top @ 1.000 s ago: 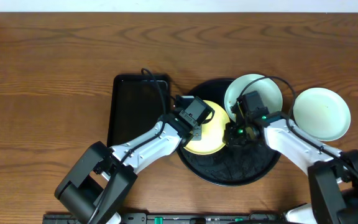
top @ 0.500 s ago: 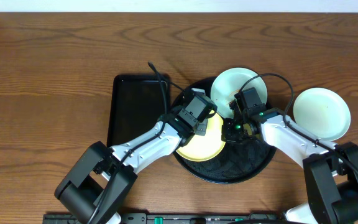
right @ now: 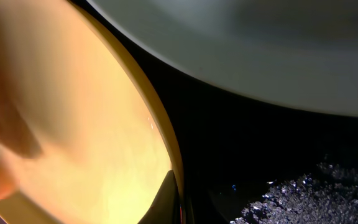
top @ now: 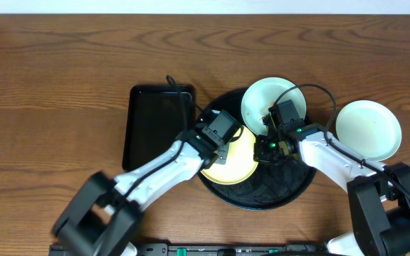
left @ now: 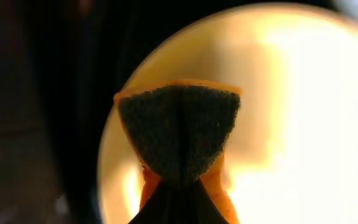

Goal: Clean dirty plates on tray and stack at the side
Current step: 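Lift the yellow plate toward the side plate with the right gripper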

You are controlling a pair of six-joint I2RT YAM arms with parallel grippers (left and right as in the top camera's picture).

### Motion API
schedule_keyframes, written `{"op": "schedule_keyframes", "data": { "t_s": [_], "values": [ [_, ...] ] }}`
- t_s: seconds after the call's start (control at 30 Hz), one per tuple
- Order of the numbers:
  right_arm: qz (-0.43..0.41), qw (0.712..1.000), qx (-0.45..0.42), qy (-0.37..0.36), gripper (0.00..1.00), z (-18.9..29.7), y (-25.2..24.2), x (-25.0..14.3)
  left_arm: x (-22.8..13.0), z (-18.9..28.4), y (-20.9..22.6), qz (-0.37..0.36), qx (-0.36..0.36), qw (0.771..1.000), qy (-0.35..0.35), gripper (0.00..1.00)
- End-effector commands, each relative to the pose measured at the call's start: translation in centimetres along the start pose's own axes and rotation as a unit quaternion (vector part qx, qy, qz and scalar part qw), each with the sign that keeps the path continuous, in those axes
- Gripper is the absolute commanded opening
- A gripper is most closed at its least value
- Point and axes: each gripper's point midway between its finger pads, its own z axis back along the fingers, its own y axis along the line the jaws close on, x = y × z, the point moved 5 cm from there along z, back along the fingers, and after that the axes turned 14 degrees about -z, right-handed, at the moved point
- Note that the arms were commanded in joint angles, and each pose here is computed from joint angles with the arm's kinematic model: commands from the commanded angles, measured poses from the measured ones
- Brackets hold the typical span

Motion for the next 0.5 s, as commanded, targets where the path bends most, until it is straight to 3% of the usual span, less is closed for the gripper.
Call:
{"op": "schedule_keyframes", "data": {
  "t_s": [0.0,0.27,0.47],
  "values": [
    [-0.005,0.999,-0.042,-0.029,0.01,0.4,-1.9,0.2,1.8,4.3,1.3,0.02,-0.008,0.998,-0.061,0.08],
    [0.061,0.983,-0.028,-0.169,0.01,6.8,-0.2,2.2,1.6,6.7,7.3,0.099,0.022,0.993,-0.067,0.08],
    [0.108,0.952,-0.078,-0.274,0.01,11.1,-0.8,3.2,1.5,5.6,10.5,0.135,-0.019,0.989,-0.051,0.07]
  ]
}}
